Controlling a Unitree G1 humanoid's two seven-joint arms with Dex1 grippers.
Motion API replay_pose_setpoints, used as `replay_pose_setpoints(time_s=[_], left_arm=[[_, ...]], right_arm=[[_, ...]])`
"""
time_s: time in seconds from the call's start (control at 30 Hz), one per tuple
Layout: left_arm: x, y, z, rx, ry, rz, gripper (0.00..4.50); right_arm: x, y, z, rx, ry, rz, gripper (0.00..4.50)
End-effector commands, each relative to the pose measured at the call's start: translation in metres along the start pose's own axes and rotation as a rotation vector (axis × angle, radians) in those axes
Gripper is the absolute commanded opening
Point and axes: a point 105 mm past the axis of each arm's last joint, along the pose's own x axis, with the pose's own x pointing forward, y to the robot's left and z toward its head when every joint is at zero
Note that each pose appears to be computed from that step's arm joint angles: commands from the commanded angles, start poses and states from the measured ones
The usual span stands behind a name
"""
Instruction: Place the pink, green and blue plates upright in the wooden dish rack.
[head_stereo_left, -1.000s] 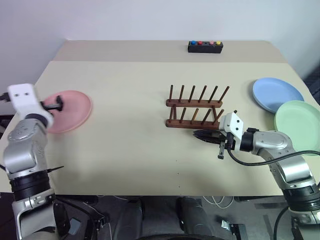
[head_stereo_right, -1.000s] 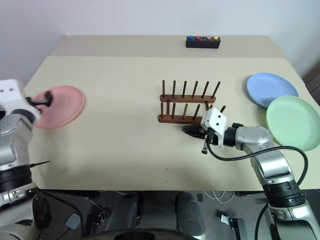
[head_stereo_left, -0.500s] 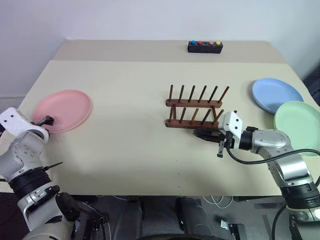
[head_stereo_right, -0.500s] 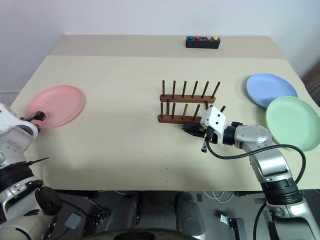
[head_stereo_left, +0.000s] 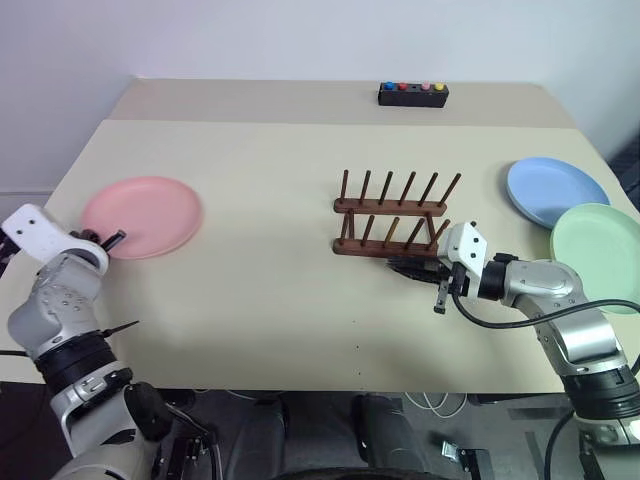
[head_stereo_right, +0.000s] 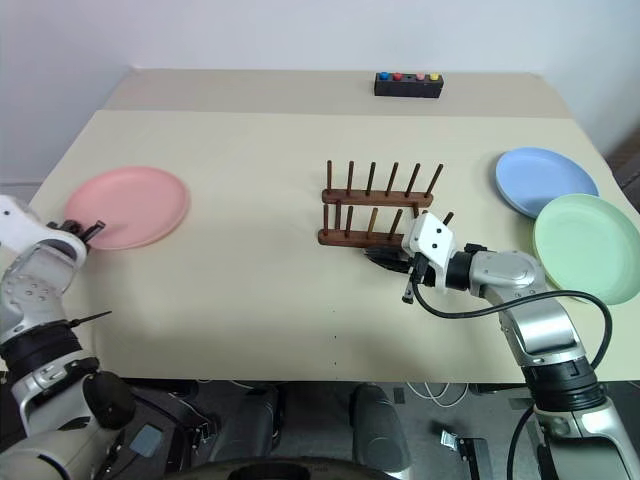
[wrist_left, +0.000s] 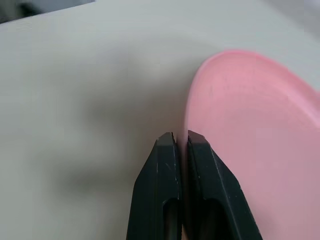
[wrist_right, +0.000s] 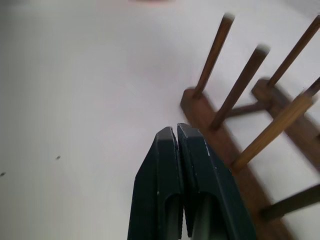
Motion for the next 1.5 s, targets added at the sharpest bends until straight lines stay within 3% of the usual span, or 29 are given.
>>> replay_pose_setpoints(time_s=[0.03, 0.2, 0.33, 0.43, 0.63, 1.1, 1.2, 1.4, 1.5], left_arm=[[-0.022, -0.076, 0.054, 0.122, -0.272, -0.256, 0.02], [-0.058, -0.17, 0.076, 0.255, -0.475, -0.526, 0.02], [-0.072, -0.203, 0.073, 0.284, -0.497, -0.624, 0.02], [-0.086, -0.229, 0.066, 0.337, -0.503, -0.709, 0.0], [-0.097, -0.249, 0.054, 0.352, -0.488, -0.749, 0.0], [-0.121, -0.277, 0.054, 0.285, -0.465, -0.832, 0.0], [-0.123, -0.278, 0.053, 0.281, -0.461, -0.841, 0.0], [-0.12, -0.276, 0.052, 0.267, -0.445, -0.829, 0.0], [-0.117, -0.275, 0.051, 0.248, -0.431, -0.821, 0.0]], right_arm=[[0.007, -0.013, 0.033, -0.156, -0.065, -0.058, 0.06], [0.029, -0.016, 0.078, -0.337, -0.164, -0.07, 0.06], [0.04, -0.013, 0.094, -0.386, -0.194, -0.046, 0.06], [0.049, -0.025, 0.106, -0.507, -0.19, -0.12, 0.93], [0.058, -0.024, 0.121, -0.678, -0.221, -0.158, 3.95], [0.074, -0.025, 0.099, -0.812, -0.132, -0.16, 3.95], [0.073, -0.034, 0.095, -0.846, -0.099, -0.197, 3.1], [0.071, -0.036, 0.094, -0.912, -0.092, -0.222, 0.06], [0.069, -0.036, 0.093, -0.968, -0.089, -0.238, 0.06]])
